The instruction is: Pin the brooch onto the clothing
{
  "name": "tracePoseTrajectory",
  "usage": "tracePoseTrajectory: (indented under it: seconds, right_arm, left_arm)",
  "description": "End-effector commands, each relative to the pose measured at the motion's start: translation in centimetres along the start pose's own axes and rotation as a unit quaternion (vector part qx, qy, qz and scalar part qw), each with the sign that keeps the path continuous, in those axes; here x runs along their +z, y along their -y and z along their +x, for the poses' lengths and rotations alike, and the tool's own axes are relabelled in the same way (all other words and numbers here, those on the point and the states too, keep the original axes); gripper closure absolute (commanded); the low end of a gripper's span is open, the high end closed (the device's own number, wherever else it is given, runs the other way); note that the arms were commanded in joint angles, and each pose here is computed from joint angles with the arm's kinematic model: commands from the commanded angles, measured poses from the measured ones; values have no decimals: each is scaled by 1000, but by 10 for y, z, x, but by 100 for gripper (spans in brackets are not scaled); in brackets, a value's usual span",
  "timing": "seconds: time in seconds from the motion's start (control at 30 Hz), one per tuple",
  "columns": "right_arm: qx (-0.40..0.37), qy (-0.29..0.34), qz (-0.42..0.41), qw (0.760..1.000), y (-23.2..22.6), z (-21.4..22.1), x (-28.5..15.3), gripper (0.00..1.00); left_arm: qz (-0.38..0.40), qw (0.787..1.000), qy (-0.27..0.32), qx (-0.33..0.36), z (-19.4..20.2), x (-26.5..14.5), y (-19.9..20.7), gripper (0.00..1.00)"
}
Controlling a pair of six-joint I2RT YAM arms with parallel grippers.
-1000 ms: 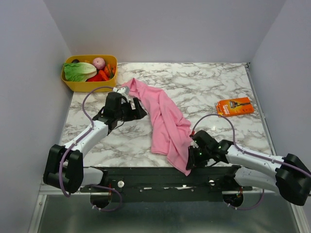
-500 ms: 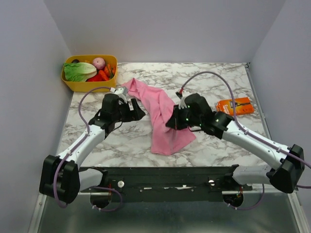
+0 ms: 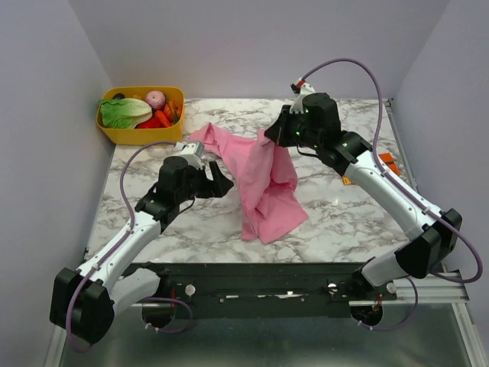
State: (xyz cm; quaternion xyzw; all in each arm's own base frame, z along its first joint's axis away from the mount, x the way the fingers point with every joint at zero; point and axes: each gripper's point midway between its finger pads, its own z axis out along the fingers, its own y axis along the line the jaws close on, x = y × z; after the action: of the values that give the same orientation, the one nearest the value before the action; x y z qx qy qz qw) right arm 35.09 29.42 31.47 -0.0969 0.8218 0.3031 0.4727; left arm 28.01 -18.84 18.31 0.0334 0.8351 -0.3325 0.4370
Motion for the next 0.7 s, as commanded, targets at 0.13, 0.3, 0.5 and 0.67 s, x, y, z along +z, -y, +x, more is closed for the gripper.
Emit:
tracePoseTrajectory:
  seconds: [0.13, 0.3, 0.5, 0.67]
  right_arm:
    - [54, 37, 55, 996, 64, -22, 6, 99]
    - [65, 29, 79, 994, 86, -14, 14, 100]
    - [83, 13, 104, 991, 119, -4, 22, 99]
    - [94, 3, 108, 990, 137, 5, 20, 100]
  left_arm:
    - [-10, 998, -65, 14, 43, 28, 8, 13]
    - [-10, 995, -94, 28, 63, 34, 18, 13]
    - [-14, 991, -126, -36, 91, 26, 14, 14]
    - [4, 977, -180, -117, 125, 24, 19, 17]
